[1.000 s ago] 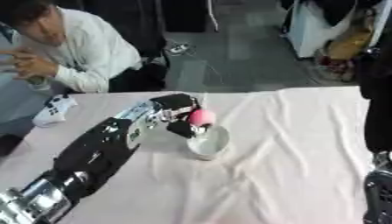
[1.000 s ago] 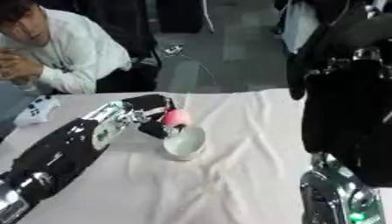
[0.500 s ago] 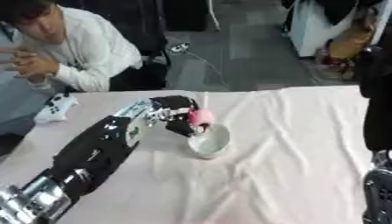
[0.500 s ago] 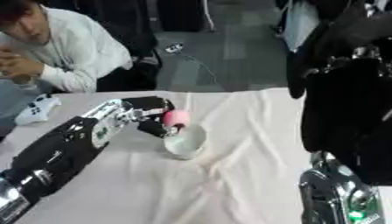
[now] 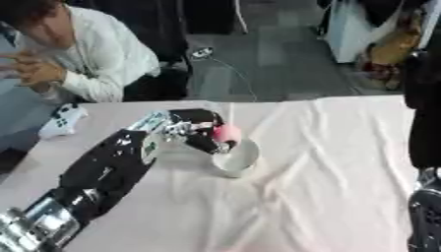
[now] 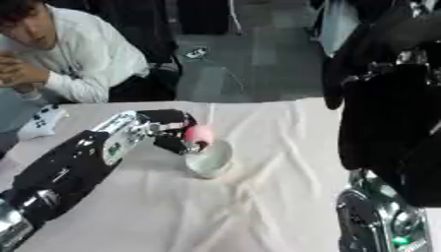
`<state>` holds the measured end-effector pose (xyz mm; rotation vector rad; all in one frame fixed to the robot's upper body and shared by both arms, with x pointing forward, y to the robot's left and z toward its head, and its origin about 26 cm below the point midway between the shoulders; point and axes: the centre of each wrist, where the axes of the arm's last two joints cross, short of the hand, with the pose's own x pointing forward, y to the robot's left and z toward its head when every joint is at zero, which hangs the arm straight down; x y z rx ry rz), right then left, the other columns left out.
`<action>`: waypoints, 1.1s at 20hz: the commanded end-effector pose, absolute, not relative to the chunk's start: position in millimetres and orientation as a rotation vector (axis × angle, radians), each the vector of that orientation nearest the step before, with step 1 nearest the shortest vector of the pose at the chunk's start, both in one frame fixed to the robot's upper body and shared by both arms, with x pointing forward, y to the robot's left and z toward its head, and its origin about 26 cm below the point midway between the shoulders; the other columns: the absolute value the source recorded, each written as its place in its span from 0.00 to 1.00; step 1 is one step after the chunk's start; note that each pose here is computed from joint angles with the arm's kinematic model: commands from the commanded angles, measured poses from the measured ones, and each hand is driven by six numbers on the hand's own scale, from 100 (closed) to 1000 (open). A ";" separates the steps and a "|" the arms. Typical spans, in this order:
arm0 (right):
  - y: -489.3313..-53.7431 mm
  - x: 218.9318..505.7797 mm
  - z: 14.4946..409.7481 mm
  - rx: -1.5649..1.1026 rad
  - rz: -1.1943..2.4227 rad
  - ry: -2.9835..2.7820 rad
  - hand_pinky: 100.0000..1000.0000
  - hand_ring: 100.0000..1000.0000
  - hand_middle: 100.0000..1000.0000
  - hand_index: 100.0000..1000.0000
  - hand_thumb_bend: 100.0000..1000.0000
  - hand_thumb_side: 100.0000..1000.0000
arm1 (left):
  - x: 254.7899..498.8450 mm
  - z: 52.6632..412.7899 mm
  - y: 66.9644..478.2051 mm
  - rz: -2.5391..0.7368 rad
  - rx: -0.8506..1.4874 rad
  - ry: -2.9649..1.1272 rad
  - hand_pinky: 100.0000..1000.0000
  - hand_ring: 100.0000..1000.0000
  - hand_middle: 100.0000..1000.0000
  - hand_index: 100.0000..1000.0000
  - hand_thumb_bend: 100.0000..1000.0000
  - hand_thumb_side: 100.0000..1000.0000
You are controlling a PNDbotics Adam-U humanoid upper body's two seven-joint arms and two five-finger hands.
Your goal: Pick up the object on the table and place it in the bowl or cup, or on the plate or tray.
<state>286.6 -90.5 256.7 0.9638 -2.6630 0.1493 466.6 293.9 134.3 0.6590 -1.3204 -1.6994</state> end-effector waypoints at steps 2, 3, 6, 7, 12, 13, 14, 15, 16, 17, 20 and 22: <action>-88.9 283.6 263.2 0.989 0.157 -2.684 0.00 0.26 0.31 0.44 0.02 0.70 | 470.1 155.1 295.7 -1.694 0.694 -1.358 0.65 0.66 0.72 0.74 0.16 0.90; -89.0 283.6 263.2 0.989 0.156 -2.684 0.00 0.26 0.31 0.44 0.02 0.70 | 470.1 155.1 295.7 -1.694 0.693 -1.357 0.67 0.68 0.74 0.75 0.17 0.90; -88.9 283.6 263.1 0.989 0.157 -2.683 0.00 0.26 0.31 0.44 0.02 0.70 | 470.3 155.8 295.7 -1.696 0.694 -1.359 0.70 0.72 0.76 0.79 0.20 0.91; -89.0 283.6 263.1 0.989 0.156 -2.683 0.00 0.26 0.31 0.44 0.02 0.70 | 470.4 156.2 295.7 -1.695 0.695 -1.361 0.71 0.72 0.77 0.79 0.20 0.92; -89.0 283.6 263.0 0.990 0.157 -2.682 0.00 0.26 0.31 0.44 0.02 0.70 | 470.4 155.0 296.8 -1.692 0.691 -1.354 0.76 0.77 0.82 0.86 0.29 0.93; -89.0 283.6 263.0 0.990 0.157 -2.682 0.00 0.26 0.31 0.44 0.02 0.70 | 470.4 155.0 297.1 -1.693 0.691 -1.352 0.76 0.78 0.83 0.87 0.30 0.93; -89.0 283.6 263.0 0.990 0.157 -2.682 0.00 0.26 0.31 0.44 0.02 0.70 | 470.4 155.1 297.2 -1.694 0.690 -1.351 0.77 0.79 0.83 0.88 0.31 0.93; -88.9 283.6 263.0 0.991 0.156 -2.682 0.00 0.26 0.31 0.44 0.02 0.70 | 470.4 155.2 297.3 -1.694 0.690 -1.350 0.77 0.79 0.84 0.88 0.32 0.93; -88.9 283.6 263.0 0.991 0.156 -2.682 0.00 0.26 0.31 0.44 0.02 0.70 | 470.4 155.3 297.3 -1.695 0.689 -1.350 0.77 0.79 0.84 0.88 0.32 0.93; -88.9 283.6 263.0 0.991 0.156 -2.682 0.00 0.26 0.31 0.44 0.02 0.70 | 470.4 155.2 297.2 -1.696 0.688 -1.348 0.77 0.80 0.85 0.89 0.33 0.94; -88.7 283.5 263.0 0.992 0.157 -2.681 0.00 0.26 0.31 0.44 0.02 0.70 | 470.8 155.1 297.0 -1.713 0.684 -1.325 0.80 0.84 0.90 0.94 0.40 0.94; -88.7 283.5 263.0 0.992 0.157 -2.681 0.00 0.26 0.31 0.44 0.02 0.70 | 471.1 155.6 297.1 -1.725 0.681 -1.308 0.83 0.87 0.93 0.98 0.47 0.94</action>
